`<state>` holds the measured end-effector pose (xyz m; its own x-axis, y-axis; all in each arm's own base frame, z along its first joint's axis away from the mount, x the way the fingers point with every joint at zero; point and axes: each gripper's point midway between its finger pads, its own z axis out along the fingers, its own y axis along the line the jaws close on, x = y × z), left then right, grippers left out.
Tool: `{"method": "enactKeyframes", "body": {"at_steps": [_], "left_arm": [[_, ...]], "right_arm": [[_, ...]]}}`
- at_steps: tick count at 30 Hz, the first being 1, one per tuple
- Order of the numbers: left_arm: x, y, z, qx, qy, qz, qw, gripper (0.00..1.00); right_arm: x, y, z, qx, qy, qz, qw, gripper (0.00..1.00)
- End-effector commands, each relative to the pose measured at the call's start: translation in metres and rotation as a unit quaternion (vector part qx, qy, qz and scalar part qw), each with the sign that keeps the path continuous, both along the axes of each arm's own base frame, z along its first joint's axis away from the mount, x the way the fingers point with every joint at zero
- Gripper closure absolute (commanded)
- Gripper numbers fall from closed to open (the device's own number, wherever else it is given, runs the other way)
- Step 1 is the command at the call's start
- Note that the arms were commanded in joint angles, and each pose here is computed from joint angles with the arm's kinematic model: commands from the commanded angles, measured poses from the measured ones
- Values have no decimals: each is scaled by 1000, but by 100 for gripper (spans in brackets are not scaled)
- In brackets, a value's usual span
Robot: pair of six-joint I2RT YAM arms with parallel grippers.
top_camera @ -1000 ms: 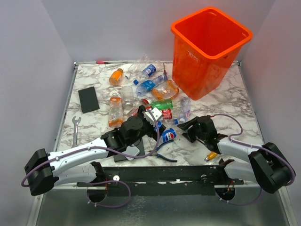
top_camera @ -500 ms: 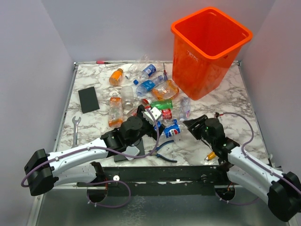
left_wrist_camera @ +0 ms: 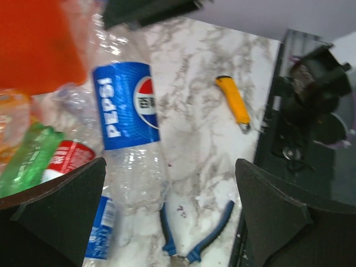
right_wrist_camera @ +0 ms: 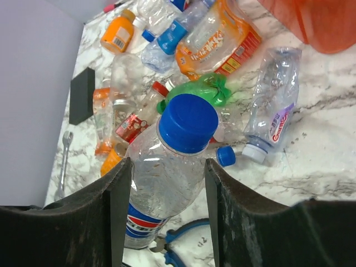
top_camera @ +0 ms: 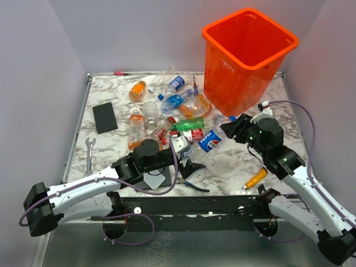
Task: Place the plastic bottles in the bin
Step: Pick up the plastic bottle at the center of the board, then place the plastic bottle in the trash bin.
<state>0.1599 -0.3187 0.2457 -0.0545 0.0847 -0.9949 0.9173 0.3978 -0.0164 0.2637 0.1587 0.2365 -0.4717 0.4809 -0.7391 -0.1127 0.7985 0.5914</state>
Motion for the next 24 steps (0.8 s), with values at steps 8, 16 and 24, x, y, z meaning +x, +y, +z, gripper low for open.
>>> {"method": "enactKeyframes", "body": {"at_steps": [8, 16, 24], "left_arm": [[-25, -26, -23, 26, 78, -93, 992, 1], [-5, -27, -30, 17, 98, -54, 994, 1], [-15, -37, -33, 7, 126, -90, 988, 1]], "right_arm": [[-35, 30, 28, -94, -34, 199, 975, 70], [-46, 51, 60, -30, -84, 245, 965, 71], [-44, 54, 74, 13, -128, 231, 964, 71]]}}
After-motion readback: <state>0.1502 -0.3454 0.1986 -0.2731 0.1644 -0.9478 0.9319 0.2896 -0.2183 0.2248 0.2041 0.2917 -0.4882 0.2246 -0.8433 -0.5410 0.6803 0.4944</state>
